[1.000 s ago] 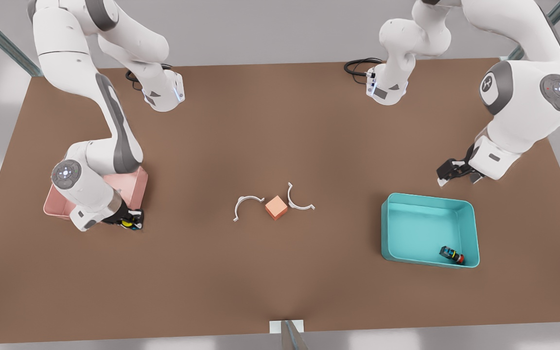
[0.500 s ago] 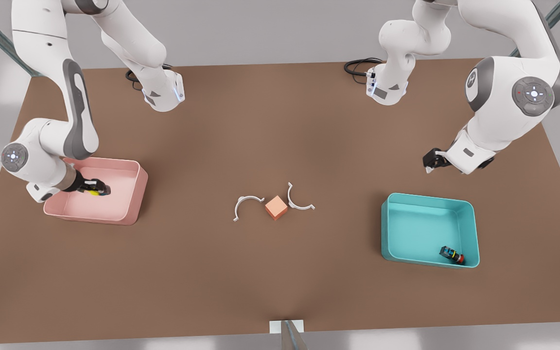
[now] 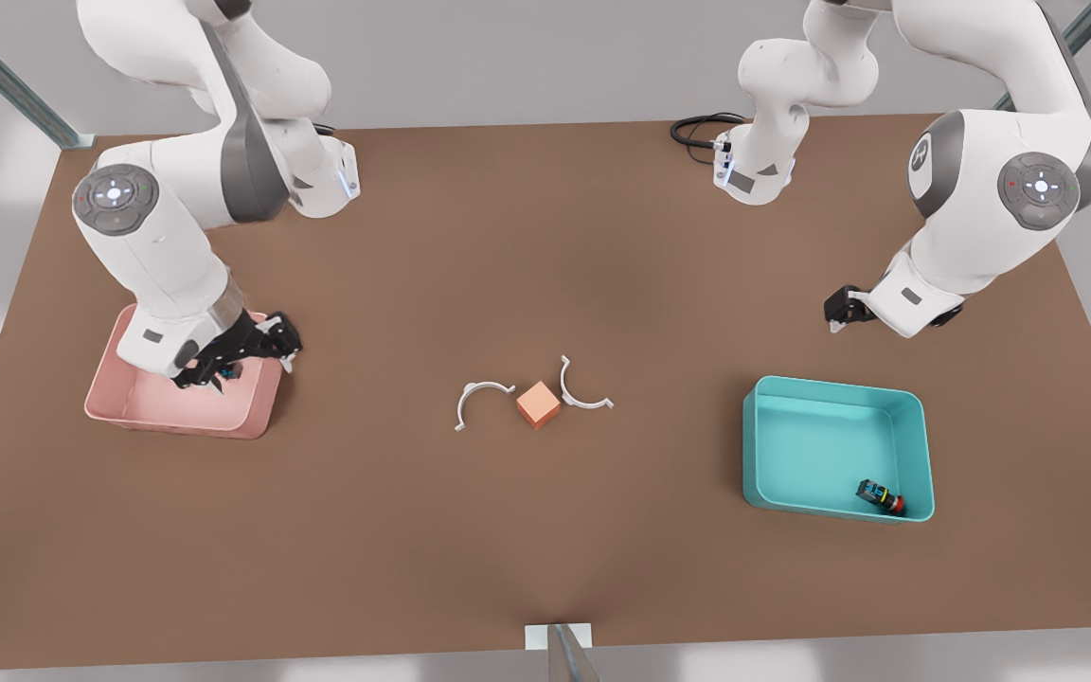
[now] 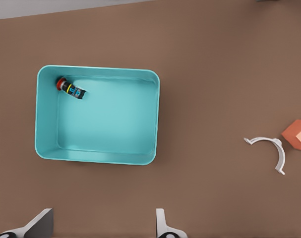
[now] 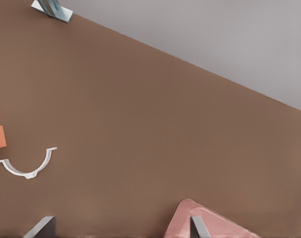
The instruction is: Place the red button in the blue storage box with the left arm, and place the yellow button in the pink storage box with the right arm
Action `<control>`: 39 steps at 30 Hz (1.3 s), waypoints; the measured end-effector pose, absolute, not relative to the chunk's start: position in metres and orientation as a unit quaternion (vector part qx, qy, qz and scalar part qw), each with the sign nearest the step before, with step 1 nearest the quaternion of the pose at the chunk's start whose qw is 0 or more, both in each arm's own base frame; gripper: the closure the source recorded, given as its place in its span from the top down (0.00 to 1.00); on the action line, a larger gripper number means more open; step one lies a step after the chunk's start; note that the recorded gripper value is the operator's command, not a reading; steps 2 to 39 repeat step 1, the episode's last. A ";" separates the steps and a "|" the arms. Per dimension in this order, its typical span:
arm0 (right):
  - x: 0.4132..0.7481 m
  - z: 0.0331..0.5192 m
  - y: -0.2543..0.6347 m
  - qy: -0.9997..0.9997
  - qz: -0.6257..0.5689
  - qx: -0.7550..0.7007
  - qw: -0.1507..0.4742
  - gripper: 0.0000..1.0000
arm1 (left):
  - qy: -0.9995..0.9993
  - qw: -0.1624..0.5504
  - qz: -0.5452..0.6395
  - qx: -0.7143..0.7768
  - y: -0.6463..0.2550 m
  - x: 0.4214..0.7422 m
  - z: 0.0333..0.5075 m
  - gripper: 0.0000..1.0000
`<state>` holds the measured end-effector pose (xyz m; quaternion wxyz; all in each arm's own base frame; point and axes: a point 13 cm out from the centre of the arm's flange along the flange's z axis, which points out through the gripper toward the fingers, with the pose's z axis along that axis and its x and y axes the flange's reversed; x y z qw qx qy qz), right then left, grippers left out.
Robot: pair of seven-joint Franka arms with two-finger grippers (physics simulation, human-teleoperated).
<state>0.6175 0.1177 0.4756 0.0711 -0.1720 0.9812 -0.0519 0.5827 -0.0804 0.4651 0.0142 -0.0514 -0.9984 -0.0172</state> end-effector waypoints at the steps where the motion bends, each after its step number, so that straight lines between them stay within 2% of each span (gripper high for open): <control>1: 0.607 0.471 0.094 0.986 -0.059 -0.148 0.056 1.00 | -0.998 0.014 -0.017 -0.052 -0.081 0.583 0.465 1.00; 39: 0.607 0.471 0.094 0.986 -0.059 -0.148 0.056 1.00 | -0.998 0.014 -0.017 -0.052 -0.081 0.583 0.465 1.00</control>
